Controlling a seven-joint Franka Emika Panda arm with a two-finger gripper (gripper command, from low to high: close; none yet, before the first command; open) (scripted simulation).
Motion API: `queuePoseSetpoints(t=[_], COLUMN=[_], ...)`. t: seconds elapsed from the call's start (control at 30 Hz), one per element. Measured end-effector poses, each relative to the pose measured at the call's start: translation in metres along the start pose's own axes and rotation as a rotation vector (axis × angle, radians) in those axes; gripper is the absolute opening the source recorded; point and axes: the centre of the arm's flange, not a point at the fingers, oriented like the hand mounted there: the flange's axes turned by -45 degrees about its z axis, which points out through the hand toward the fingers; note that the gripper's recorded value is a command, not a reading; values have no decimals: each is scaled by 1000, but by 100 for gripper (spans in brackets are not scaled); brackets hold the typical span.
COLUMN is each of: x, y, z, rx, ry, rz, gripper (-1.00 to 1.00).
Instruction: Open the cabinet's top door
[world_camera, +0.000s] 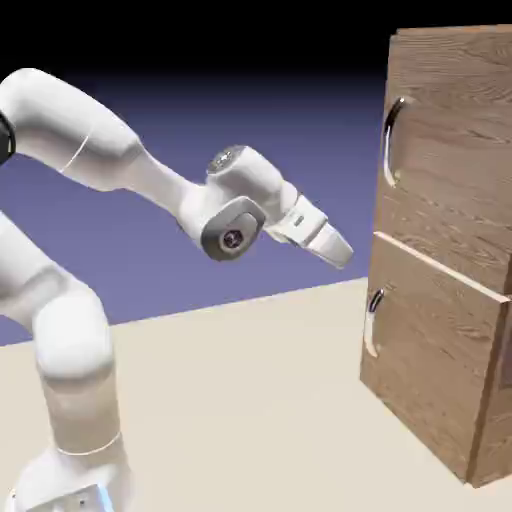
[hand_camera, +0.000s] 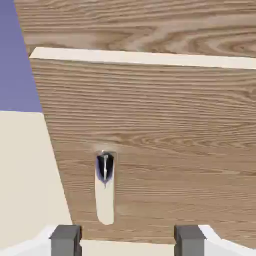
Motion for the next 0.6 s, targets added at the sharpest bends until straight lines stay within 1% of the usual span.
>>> queuePoseSetpoints(t=[0.6], x=[52], y=[42], z=[-40], rx=[-11], ry=[192], rz=[45], gripper=[0])
